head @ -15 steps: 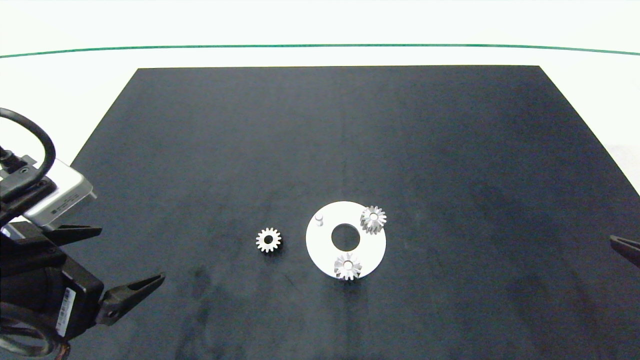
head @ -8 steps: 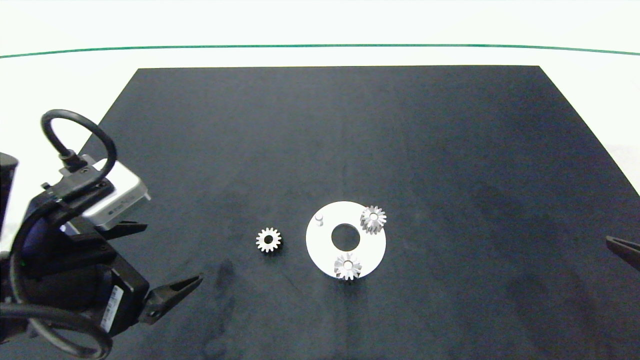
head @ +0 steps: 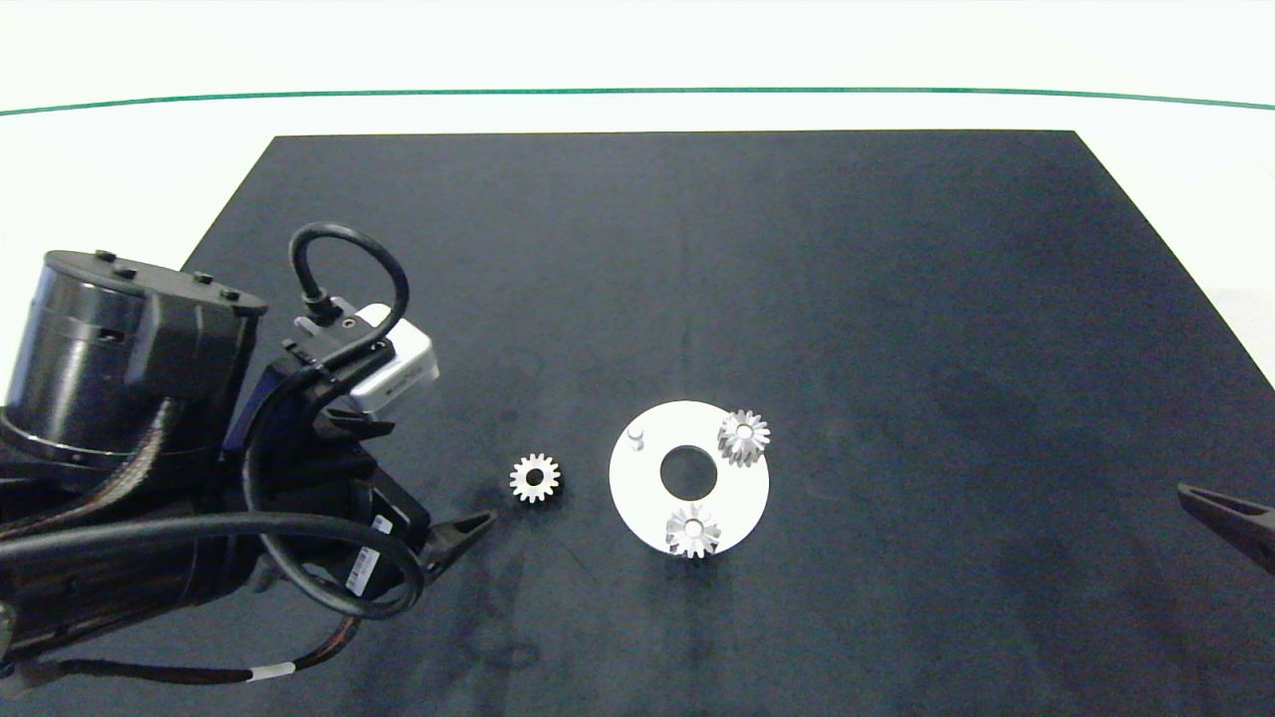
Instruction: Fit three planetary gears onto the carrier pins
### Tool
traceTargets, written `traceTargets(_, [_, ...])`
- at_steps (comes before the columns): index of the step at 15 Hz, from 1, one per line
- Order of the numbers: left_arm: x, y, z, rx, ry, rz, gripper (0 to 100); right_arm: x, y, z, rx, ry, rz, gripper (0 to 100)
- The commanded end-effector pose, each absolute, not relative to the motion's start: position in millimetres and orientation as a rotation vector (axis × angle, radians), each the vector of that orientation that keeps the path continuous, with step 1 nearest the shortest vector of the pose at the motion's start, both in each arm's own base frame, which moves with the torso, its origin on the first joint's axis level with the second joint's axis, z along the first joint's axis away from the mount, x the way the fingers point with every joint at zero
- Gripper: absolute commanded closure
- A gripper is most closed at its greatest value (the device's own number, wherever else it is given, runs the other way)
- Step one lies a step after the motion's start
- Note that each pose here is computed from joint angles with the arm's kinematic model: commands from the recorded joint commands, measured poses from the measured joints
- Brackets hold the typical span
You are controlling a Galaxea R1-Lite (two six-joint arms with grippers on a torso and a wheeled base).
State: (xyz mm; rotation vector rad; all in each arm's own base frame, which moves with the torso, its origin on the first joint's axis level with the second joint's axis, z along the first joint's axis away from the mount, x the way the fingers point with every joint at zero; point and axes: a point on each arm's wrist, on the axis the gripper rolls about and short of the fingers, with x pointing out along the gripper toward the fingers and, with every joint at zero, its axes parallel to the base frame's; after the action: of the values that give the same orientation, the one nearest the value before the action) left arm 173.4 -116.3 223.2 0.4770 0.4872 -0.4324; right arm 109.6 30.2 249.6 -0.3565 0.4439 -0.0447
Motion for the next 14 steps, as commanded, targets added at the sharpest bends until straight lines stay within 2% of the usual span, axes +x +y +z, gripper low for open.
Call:
traceTargets(1, [195,-138,207,0.504,0.521,-0.45,0,116,33,243,-0.373,0.48,-0.042,0])
traceTargets(6, [202,-142,210,0.497,0.498,-0.422,0,121,35,240,-0.38,0.504,-0.04,0])
traceTargets(14, [205,-157,196,0.51,0.535,-0.459,0,122,35,238,-0.382,0.51,-0.04,0])
